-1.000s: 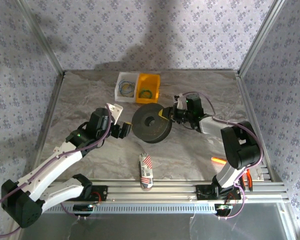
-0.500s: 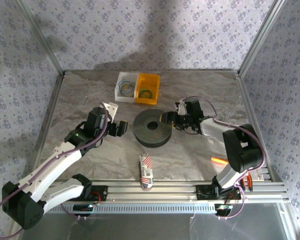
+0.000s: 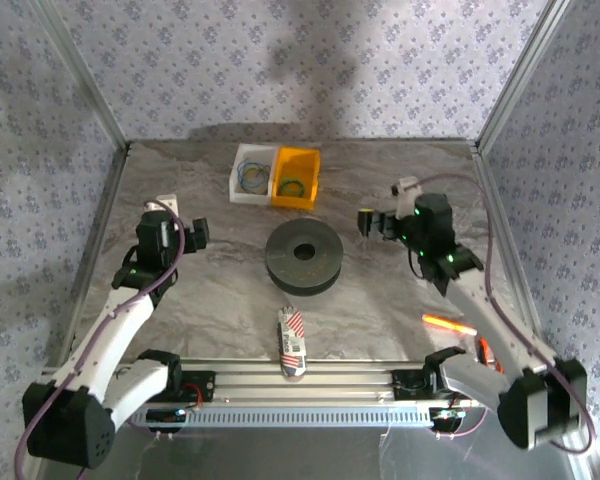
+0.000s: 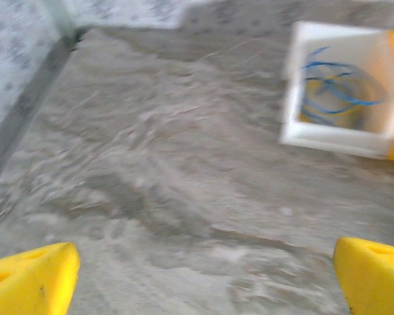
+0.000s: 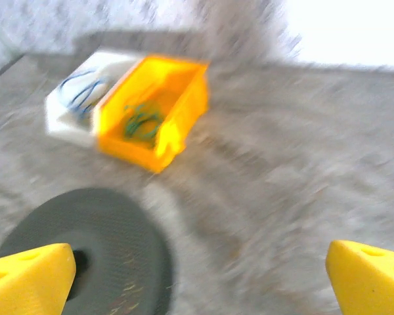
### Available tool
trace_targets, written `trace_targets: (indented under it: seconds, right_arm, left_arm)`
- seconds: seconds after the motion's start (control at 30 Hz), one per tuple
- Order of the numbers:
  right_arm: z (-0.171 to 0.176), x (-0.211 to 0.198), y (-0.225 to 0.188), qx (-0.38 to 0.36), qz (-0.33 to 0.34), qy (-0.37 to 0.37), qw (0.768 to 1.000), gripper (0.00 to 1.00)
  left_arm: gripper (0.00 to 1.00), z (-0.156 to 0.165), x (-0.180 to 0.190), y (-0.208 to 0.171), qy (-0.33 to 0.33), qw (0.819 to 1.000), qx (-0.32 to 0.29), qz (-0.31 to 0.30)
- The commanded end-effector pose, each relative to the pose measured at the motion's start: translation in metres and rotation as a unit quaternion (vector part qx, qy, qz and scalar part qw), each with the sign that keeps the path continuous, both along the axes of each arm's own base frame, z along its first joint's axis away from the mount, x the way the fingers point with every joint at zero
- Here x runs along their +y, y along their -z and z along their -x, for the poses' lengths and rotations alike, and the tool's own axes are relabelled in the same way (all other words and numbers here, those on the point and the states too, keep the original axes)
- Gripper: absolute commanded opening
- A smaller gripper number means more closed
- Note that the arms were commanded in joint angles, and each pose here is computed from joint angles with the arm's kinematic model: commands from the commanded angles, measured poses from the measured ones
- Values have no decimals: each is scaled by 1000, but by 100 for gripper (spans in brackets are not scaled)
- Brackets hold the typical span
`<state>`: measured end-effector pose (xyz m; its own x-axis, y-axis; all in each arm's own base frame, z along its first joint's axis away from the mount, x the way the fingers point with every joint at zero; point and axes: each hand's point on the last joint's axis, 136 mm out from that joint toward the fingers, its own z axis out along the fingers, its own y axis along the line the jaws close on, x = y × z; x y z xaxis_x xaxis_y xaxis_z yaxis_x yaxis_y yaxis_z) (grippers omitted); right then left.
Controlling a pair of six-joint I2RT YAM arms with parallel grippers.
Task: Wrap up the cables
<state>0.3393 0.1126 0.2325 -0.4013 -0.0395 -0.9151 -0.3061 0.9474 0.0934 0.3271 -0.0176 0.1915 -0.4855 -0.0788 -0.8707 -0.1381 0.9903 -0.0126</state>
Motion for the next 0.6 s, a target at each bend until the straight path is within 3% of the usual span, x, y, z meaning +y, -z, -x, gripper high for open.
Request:
trace_targets:
  seconds: [0.0,0.1,0.3,0.43,0.57]
  right_arm:
    - [-8,-51,21,-96,115,71,986,100]
    - [-9,-80,48,-81,111,117,984,100]
    - [-15,-100,121,-17,108,155,982,100]
    - [-28,-103,119,-27,92,162,982,100]
    - [-42,-111,126,-11,113,161,980,100]
  left_arm:
    - [99,-10,25,2,-65,997,-40,-29]
    - [100,-10,45,15,-99,992,-50,-66]
    - [100,-9,70,55,-130,989,-49,-46]
    - [100,-15,76,75,-127,990,-41,-41]
    - [100,-36,71,69,-93,991,-90,-22]
